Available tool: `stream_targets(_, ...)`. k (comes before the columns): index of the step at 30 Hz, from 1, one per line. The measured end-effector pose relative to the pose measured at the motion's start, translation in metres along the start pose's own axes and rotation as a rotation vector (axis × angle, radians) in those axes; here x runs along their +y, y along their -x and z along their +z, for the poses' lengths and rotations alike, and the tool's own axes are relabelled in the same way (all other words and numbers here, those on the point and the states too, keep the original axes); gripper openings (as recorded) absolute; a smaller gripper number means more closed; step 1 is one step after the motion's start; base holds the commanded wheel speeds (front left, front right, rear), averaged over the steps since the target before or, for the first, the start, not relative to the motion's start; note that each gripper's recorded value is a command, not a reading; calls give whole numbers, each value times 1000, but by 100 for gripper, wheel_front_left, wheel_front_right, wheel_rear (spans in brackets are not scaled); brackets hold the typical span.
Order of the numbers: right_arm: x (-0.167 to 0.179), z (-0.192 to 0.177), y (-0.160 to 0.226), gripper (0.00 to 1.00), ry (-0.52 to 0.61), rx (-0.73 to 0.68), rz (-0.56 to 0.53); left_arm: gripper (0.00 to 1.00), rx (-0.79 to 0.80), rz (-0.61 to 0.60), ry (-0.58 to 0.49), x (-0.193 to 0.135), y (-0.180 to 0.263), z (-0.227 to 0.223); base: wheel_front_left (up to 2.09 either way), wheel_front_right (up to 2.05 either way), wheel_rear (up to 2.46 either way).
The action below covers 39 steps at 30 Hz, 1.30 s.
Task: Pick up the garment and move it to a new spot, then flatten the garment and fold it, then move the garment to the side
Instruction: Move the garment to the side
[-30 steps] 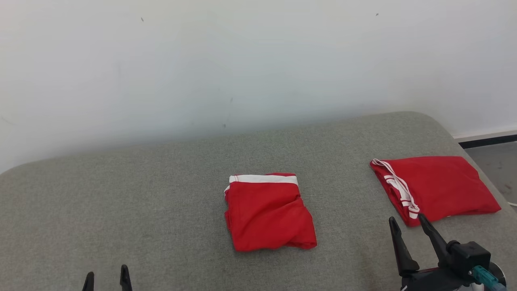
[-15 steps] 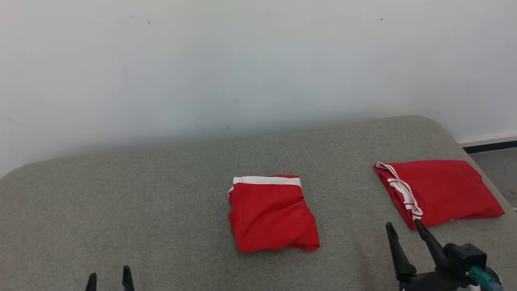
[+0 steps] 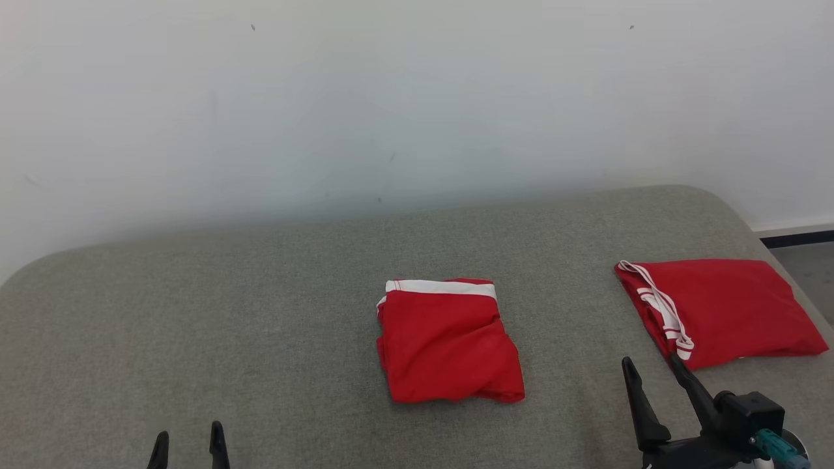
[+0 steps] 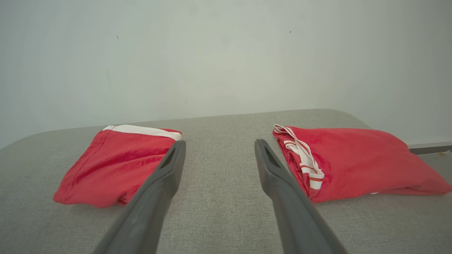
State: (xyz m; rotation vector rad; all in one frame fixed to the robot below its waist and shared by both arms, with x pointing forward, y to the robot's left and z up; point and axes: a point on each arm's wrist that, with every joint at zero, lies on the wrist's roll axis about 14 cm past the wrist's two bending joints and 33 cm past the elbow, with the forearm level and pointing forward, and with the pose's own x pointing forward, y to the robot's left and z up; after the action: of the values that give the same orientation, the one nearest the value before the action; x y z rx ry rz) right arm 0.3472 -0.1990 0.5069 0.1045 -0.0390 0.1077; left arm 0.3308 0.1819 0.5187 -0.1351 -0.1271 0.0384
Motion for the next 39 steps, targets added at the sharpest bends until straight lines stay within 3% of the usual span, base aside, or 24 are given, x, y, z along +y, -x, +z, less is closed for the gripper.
stream_targets(9,5,-17,-18,100,0,114,23,100,-1,-15,-16,-3,4,0,0,0,0)
stream_targets(19,36,-31,-82,100,-33,306,111,100,6,57,-16,17,19,-1,0,0,0)
stream_targets(26,60,-65,-117,100,-17,506,160,100,10,132,-27,41,22,0,0,0,0)
stream_targets(30,63,-102,-119,100,9,683,162,100,18,173,-31,53,21,-1,0,0,0)
stream_targets(37,84,-142,-119,100,22,859,210,100,52,224,-38,67,25,-9,0,0,0)
stream_targets(38,86,-145,-119,48,28,878,218,100,58,229,-38,68,26,-11,0,0,0)
stream_targets(39,89,-147,-120,23,34,882,225,100,60,233,-39,69,26,-11,0,0,0)
